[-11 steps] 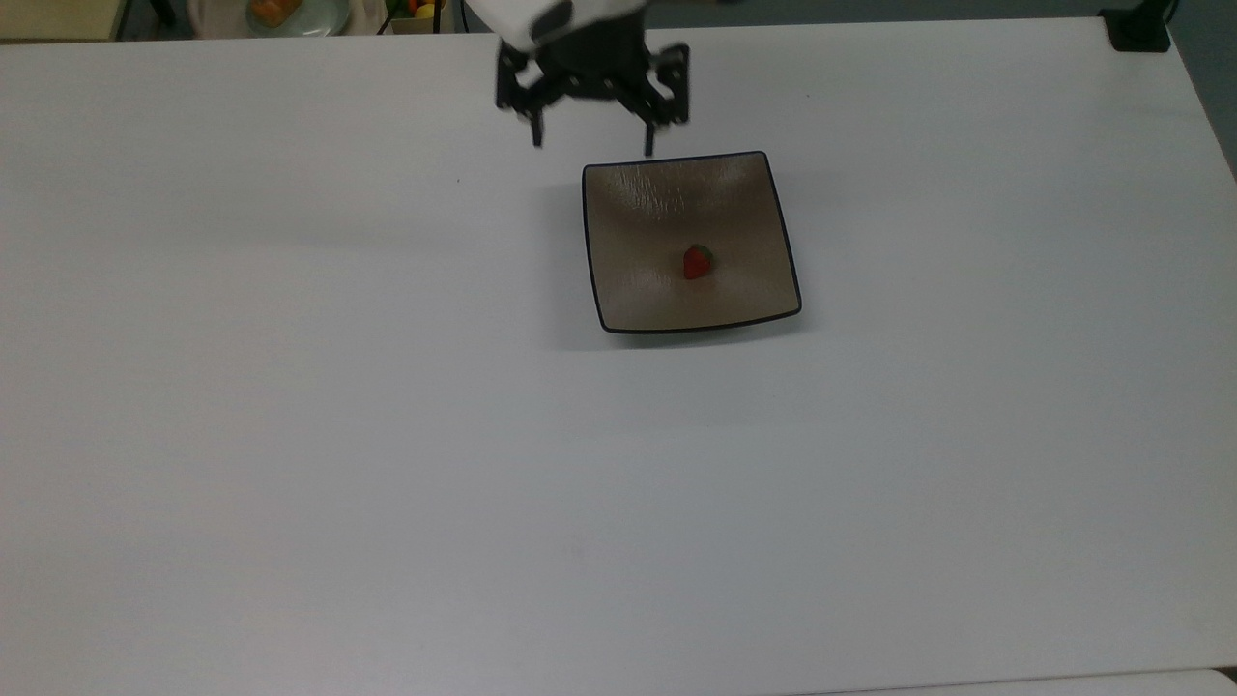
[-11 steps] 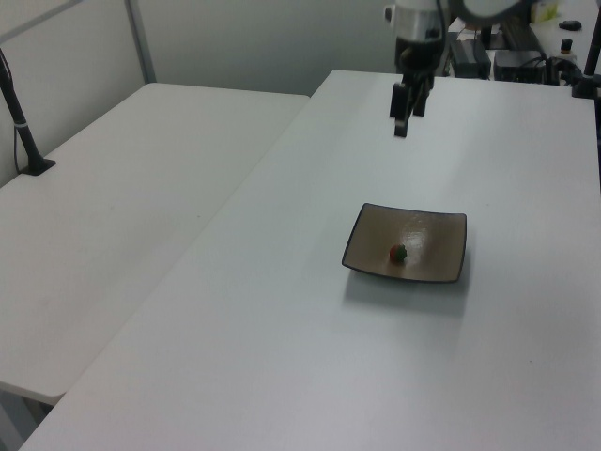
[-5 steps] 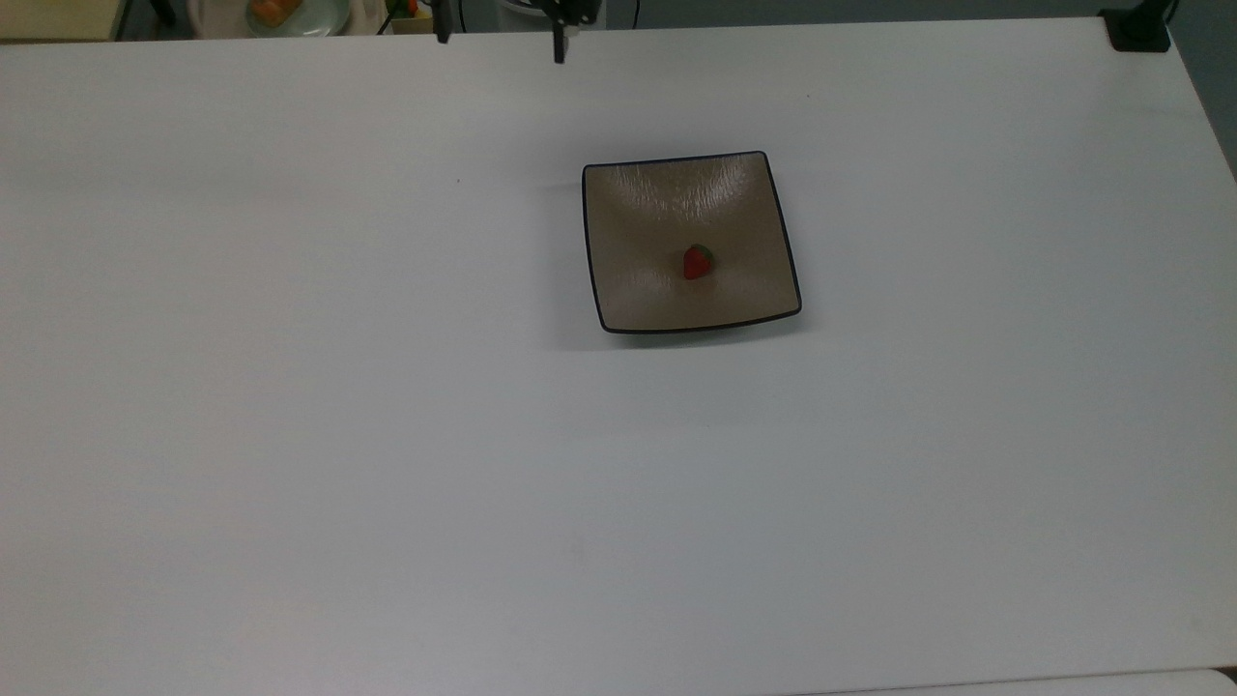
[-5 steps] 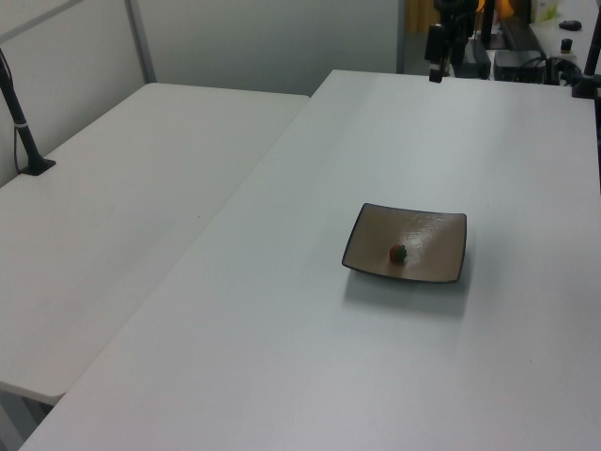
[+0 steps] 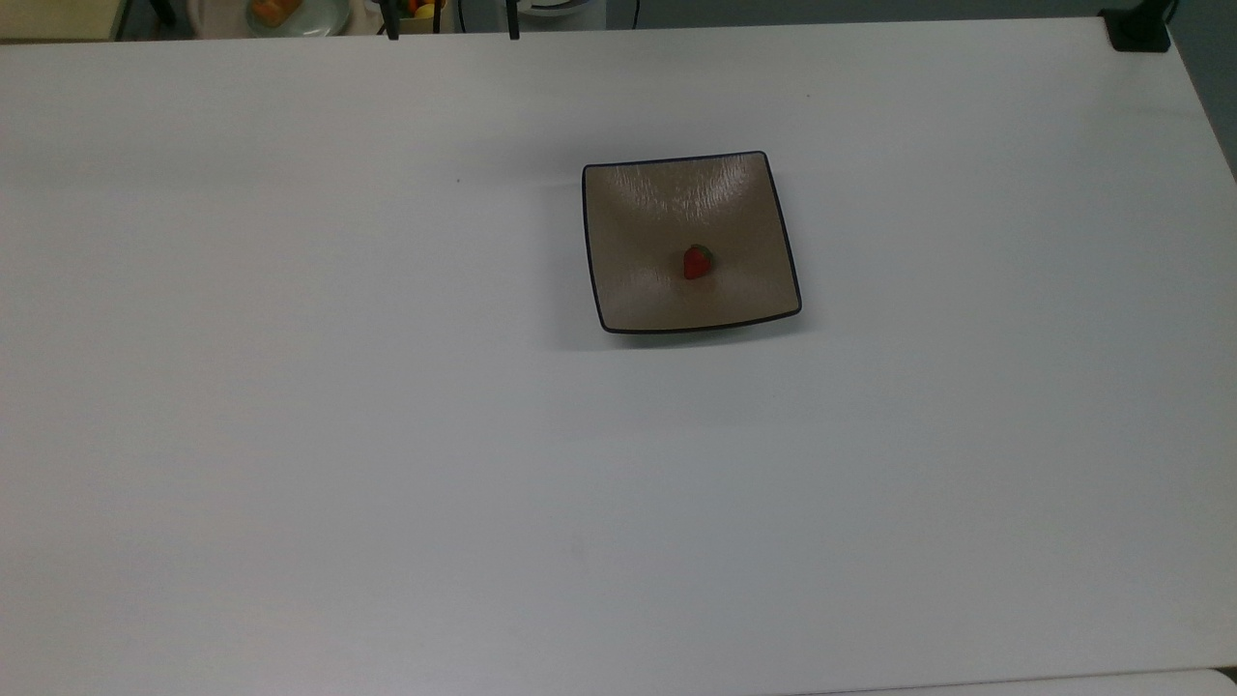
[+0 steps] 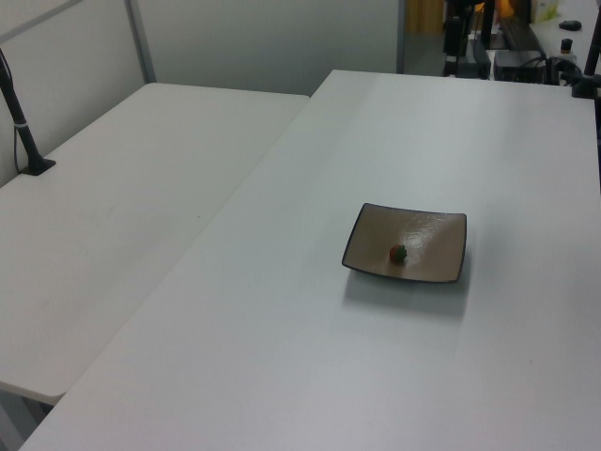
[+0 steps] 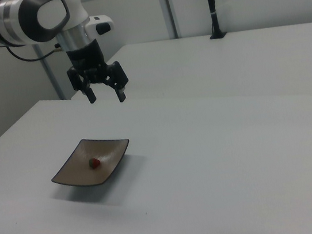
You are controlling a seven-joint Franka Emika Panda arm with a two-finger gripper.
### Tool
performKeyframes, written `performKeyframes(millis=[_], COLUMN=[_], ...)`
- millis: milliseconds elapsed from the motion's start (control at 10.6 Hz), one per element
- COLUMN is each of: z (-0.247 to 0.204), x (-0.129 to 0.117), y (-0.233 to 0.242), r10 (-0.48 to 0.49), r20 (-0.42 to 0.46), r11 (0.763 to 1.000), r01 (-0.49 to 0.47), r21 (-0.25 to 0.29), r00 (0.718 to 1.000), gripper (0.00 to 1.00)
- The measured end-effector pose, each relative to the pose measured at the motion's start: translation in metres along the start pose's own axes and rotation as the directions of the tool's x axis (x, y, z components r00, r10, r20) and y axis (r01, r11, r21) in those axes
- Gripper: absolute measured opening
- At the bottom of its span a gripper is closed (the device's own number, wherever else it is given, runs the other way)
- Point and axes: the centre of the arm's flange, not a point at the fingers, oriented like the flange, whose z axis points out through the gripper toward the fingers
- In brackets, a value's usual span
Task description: Strawberries on a ceramic plate
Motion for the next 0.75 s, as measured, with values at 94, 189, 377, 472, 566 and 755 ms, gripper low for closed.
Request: performKeyframes(millis=[94,189,377,472,566,755], z=[0.0026,0.005,0.0064,0.0067,0.0068,0.0068], x=[-0.0003,-0.0007,0.0021,0.0032,0.0036,0.0036], y=[-0.0001,-0.0003,-0.0003,-0.0002,-0.0001,-0.0001], r10=[-0.068,-0.086,-0.087,-0.087,-0.087,-0.087], r20=[0.004,0.008,-0.012,-0.02,-0.023,-0.023], r11=[0.998,0.996,0.996,0.996,0.996,0.996], r01=[0.068,0.086,0.087,0.087,0.087,0.087], r21=[0.009,0.012,0.01,0.008,0.007,0.007], r00=[0.998,0.996,0.996,0.996,0.996,0.996], gripper=[1.0,1.0,1.0,1.0,1.0,1.0])
